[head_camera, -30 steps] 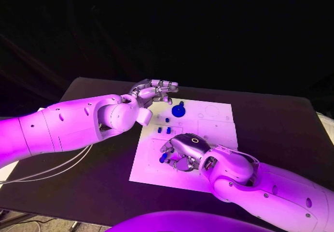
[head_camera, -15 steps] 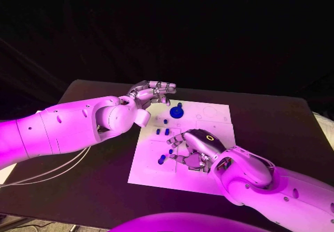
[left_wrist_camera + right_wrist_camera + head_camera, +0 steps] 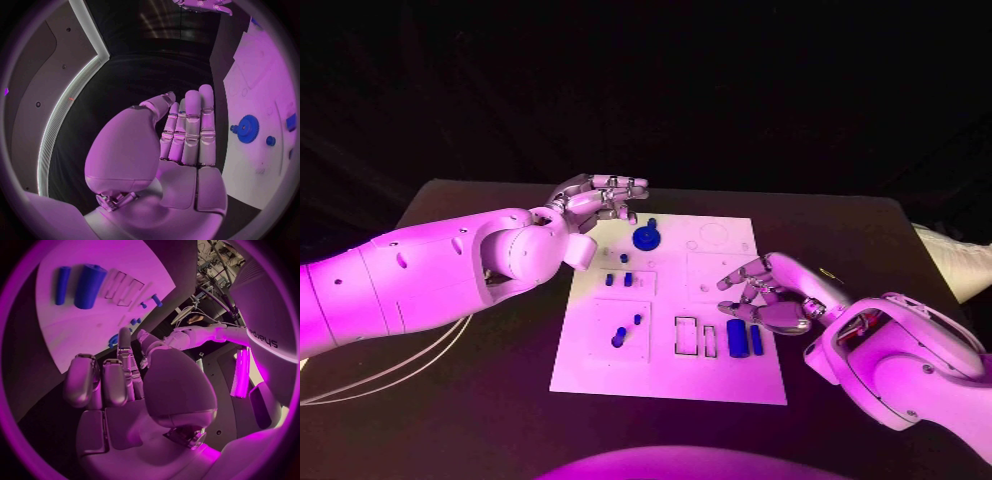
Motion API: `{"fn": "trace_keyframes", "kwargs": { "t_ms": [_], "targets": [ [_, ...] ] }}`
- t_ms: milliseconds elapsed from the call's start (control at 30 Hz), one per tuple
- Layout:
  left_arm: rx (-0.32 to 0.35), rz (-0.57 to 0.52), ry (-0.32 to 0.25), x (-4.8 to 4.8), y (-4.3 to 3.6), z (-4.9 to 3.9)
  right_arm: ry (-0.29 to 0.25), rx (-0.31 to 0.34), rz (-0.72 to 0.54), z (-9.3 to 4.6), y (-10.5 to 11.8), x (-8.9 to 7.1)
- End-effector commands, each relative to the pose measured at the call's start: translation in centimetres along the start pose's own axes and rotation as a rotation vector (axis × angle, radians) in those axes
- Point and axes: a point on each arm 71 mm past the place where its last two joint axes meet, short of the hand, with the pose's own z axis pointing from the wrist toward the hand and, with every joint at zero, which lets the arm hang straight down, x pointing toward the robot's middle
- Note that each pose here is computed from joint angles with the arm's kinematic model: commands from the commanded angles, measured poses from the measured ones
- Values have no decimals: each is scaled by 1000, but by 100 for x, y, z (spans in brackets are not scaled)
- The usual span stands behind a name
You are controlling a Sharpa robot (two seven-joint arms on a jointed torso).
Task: Assemble the parts on the task board
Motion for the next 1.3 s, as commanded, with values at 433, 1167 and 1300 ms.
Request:
{"fn": "trace_keyframes", "kwargs": {
  "t_ms": [433,1167,1300],
  "targets": [
    [-9,-8,18,3,49,-32,134,308,-248,-229,-338,73],
    [-15,-10,24,5,58,-39,169,282,-292,-30,-256,326],
    [-17,-11,25,8,70,-35,178,280,-295,0,-251,355]
  ]
}}
